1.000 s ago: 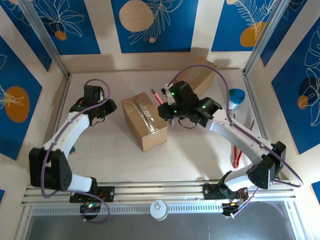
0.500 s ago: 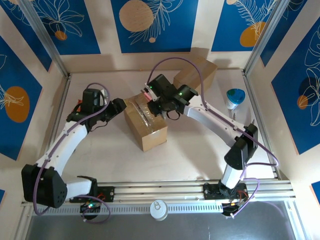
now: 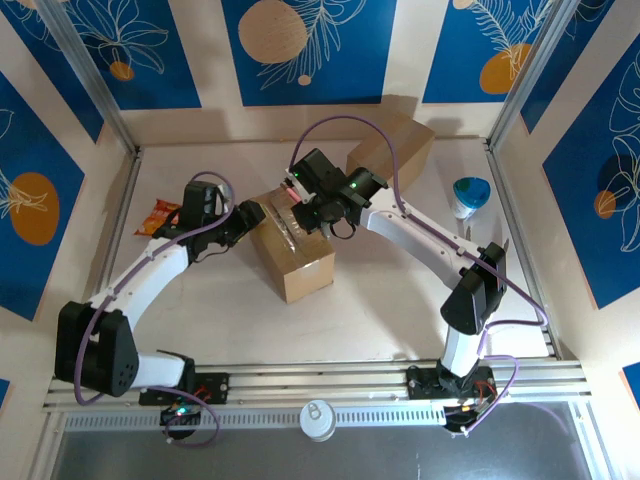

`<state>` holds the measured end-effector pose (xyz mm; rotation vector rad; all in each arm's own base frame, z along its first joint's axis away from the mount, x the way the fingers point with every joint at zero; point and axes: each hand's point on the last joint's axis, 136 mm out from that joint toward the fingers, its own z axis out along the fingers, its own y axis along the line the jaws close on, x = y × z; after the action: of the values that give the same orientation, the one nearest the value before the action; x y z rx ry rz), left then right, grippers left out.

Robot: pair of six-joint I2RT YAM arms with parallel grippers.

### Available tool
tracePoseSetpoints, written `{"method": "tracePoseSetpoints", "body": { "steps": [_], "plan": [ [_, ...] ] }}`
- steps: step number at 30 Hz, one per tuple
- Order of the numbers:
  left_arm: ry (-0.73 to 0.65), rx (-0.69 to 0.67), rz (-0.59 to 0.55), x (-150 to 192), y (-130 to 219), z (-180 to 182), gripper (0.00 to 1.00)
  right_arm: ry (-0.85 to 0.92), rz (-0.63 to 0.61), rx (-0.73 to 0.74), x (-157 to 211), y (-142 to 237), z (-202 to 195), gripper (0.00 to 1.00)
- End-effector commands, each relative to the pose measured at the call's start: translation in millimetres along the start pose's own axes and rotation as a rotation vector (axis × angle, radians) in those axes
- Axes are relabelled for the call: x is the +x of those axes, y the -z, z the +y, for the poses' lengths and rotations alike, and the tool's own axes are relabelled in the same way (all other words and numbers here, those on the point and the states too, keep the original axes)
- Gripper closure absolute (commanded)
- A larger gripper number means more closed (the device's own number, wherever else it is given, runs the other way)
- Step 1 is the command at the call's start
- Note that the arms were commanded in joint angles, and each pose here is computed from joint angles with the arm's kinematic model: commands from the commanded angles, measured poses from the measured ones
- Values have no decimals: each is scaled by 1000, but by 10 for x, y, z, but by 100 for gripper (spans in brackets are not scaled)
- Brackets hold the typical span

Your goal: Unpack the express box

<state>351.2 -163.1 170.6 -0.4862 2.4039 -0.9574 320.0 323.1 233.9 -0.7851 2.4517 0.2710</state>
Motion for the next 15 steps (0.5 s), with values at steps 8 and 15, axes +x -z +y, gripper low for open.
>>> {"method": "tracePoseSetpoints", "body": {
  "steps": [8, 15],
  "plan": [
    [-5, 11, -1, 99, -185, 53, 43, 0, -6, -22, -19, -12, 80, 100],
    [-4, 17, -11, 144, -146, 92, 46, -6, 20, -9, -60, -86, 78, 100]
  ]
}}
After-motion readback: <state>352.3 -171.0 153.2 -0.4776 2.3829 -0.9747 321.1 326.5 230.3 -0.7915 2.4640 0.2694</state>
